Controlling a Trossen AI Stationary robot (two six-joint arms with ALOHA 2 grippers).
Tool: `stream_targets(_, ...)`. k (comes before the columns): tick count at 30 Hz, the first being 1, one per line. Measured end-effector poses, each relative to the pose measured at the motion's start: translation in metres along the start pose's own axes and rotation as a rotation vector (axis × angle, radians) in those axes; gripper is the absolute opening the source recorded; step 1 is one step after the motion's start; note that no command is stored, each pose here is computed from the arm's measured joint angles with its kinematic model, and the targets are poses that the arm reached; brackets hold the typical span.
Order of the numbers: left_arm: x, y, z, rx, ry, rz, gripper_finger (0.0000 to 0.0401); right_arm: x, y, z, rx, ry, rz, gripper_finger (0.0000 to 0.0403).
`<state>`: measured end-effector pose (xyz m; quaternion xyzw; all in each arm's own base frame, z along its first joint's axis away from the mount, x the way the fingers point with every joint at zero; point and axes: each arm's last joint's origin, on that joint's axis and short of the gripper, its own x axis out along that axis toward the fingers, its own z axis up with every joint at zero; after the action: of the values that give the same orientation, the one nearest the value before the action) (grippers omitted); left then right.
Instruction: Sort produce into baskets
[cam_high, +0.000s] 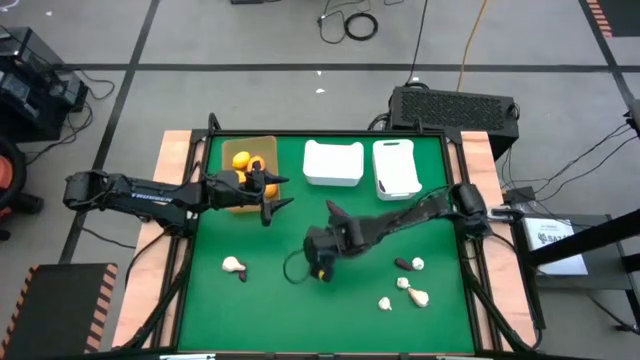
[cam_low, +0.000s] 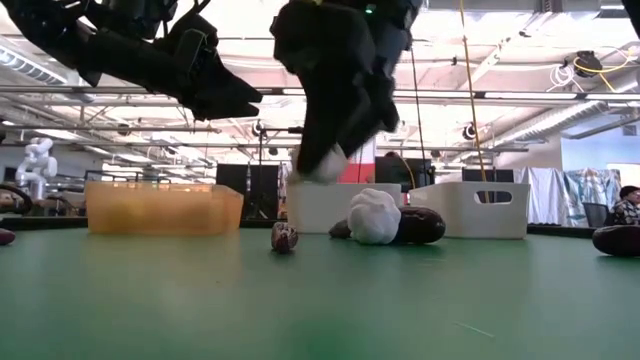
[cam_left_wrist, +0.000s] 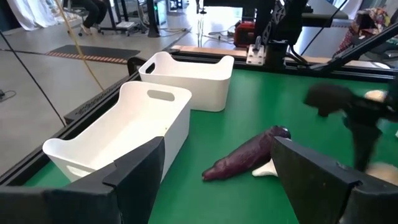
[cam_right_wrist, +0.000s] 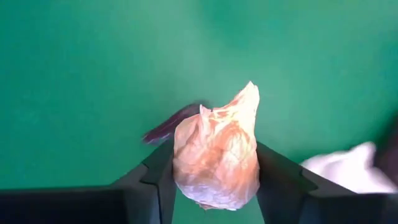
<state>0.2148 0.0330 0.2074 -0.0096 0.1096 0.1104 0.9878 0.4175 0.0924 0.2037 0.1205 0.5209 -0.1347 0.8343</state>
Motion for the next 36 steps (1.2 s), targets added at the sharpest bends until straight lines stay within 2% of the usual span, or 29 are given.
stream_targets(5, 0.000, 0.001, -0.002, 0.003, 0.023, 0.018, 0.0301, -0.020, -0.042, 0.028, -0.015, -0.076, -0.037, 0.0165)
stream_targets(9, 0.000, 0.003, -0.006, 0.026, 0.063, 0.090, 0.0301, -0.032, -0.079, 0.047, -0.013, -0.126, -0.067, 0.0166)
stream_targets(20, -0.003, 0.014, -0.017, 0.060, 0.184, 0.325, 0.0301, -0.030, -0.173, 0.071, 0.079, -0.124, -0.186, 0.0167)
stream_targets(28, -0.005, 0.025, -0.026, 0.040, 0.269, 0.417, 0.0301, -0.031, -0.211, 0.077, 0.144, -0.137, -0.225, 0.0174)
stream_targets(36, -0.006, 0.026, -0.026, 0.039, 0.274, 0.422, 0.0301, -0.032, -0.231, 0.078, 0.186, -0.134, -0.247, 0.0251)
